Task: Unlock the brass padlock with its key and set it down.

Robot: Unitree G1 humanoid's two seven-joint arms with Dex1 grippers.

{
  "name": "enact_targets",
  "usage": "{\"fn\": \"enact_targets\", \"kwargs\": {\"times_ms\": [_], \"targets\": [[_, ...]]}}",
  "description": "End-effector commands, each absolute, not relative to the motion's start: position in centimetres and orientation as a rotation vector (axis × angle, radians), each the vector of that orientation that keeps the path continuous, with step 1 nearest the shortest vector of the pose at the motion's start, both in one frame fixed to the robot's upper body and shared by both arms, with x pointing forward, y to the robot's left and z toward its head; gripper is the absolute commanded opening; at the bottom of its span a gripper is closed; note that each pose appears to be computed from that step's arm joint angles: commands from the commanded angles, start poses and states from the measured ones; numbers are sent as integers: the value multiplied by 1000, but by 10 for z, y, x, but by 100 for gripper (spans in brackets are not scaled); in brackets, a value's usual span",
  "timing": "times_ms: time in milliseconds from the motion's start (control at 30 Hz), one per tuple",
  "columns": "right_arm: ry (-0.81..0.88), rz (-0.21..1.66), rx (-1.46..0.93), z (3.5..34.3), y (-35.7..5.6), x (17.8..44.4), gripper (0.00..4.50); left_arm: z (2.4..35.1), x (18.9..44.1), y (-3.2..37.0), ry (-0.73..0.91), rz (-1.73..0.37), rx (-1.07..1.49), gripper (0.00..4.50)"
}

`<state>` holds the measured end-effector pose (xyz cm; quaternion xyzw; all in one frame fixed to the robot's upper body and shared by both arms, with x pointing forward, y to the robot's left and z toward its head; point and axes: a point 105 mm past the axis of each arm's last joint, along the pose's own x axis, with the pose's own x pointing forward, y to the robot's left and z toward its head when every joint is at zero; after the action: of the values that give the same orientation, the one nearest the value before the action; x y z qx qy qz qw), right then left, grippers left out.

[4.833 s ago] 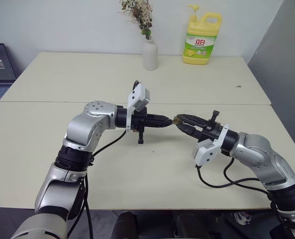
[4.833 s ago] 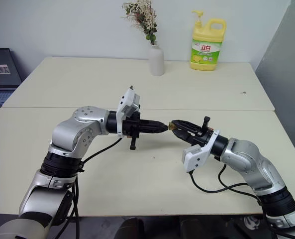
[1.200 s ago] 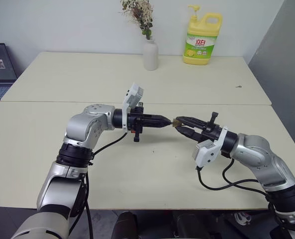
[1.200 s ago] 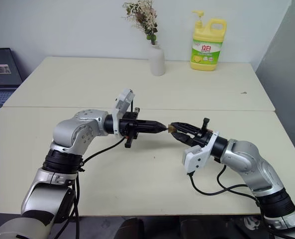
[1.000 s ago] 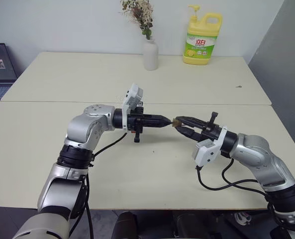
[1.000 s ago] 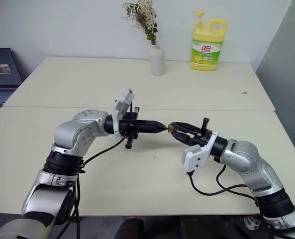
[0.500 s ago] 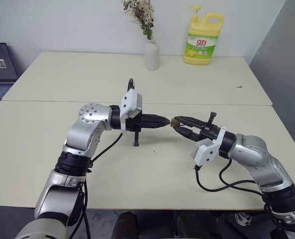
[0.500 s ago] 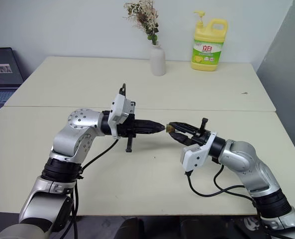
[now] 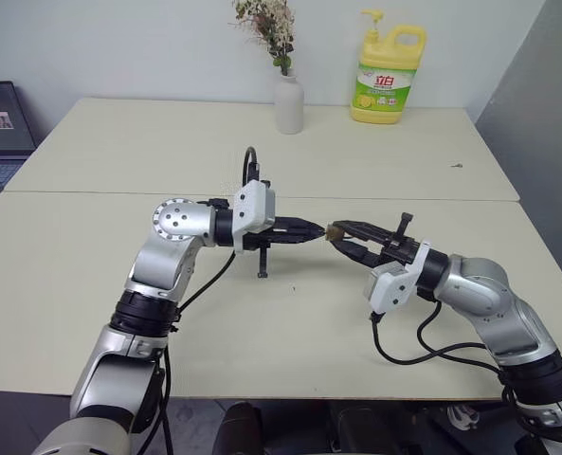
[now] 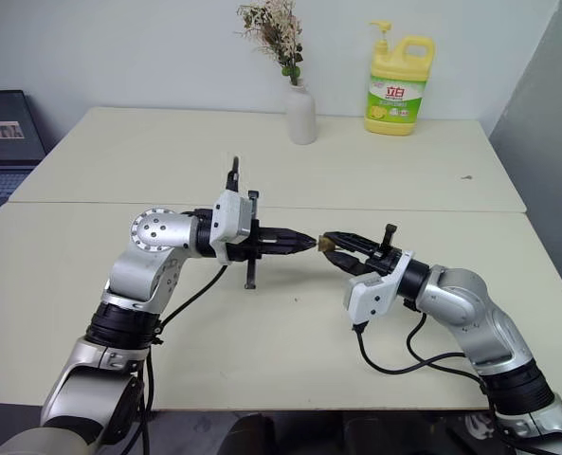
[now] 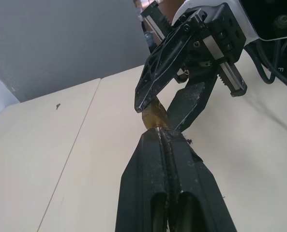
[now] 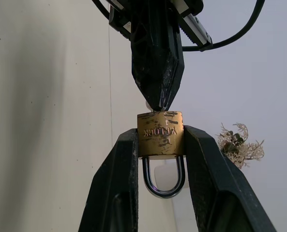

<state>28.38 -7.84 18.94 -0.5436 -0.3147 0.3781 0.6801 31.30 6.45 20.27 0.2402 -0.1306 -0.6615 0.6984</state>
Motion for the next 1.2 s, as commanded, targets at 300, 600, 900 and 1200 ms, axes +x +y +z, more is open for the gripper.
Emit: {"fn": "enact_targets", "kwargs": {"times_ms": [300, 600, 900, 1200], "targets": [[-803, 809, -1190, 212, -75, 278, 94, 204, 310, 54, -353, -1496, 580, 0], [-801, 808, -1190, 211, -74, 278, 94, 207, 321, 58, -197, -1455, 362, 39], [-795, 810, -1187, 210, -74, 277, 94, 217, 316, 69, 73, -1495, 25, 236], [-795, 817, -1185, 210, -73, 278, 94, 220, 312, 67, 121, -1502, -13, 236]]}}
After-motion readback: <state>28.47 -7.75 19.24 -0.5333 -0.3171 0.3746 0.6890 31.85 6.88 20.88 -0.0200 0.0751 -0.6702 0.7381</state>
